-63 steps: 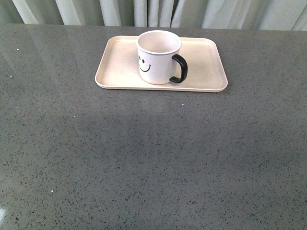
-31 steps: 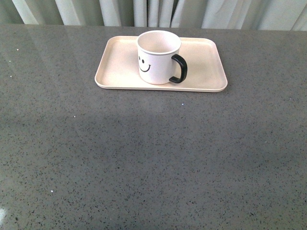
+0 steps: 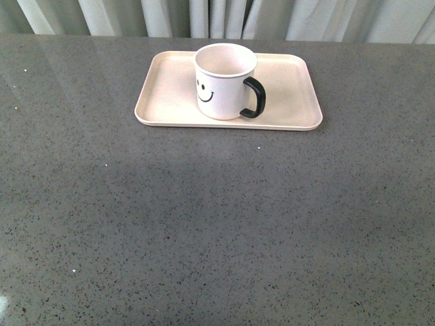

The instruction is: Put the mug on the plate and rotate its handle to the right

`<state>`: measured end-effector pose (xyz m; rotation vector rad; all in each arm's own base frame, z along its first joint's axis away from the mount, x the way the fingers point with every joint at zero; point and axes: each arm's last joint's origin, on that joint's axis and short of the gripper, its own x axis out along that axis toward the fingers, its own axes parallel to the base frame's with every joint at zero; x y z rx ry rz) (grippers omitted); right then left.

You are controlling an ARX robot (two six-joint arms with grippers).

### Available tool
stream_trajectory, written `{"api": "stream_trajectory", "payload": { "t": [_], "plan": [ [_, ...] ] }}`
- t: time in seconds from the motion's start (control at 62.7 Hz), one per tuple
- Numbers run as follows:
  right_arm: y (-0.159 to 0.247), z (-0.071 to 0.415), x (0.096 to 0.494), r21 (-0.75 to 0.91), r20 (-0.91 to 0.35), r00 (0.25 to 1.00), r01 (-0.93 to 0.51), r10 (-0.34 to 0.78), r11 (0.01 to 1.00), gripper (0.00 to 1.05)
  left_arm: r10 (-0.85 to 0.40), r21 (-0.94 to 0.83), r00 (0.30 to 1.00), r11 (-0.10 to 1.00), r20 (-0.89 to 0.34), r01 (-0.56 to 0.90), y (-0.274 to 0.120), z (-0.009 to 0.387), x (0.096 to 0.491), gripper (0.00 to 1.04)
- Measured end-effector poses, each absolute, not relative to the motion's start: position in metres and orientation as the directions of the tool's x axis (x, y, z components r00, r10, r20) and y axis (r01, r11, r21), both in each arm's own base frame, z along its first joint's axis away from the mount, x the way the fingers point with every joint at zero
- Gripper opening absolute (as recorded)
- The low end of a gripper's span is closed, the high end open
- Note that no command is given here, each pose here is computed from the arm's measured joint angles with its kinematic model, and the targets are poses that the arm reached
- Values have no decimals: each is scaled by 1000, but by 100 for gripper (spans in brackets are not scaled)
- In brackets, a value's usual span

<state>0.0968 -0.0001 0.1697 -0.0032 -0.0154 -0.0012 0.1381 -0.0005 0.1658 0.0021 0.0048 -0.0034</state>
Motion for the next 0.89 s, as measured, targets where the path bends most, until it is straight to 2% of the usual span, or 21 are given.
{"api": "stream_trajectory", "payload": {
  "t": [0.893],
  "plan": [
    [0,170,97,-3,15,1000,1,-1,1000,96,-4,2,1000,1000,15,4,0,171,111,1]
  ]
}}
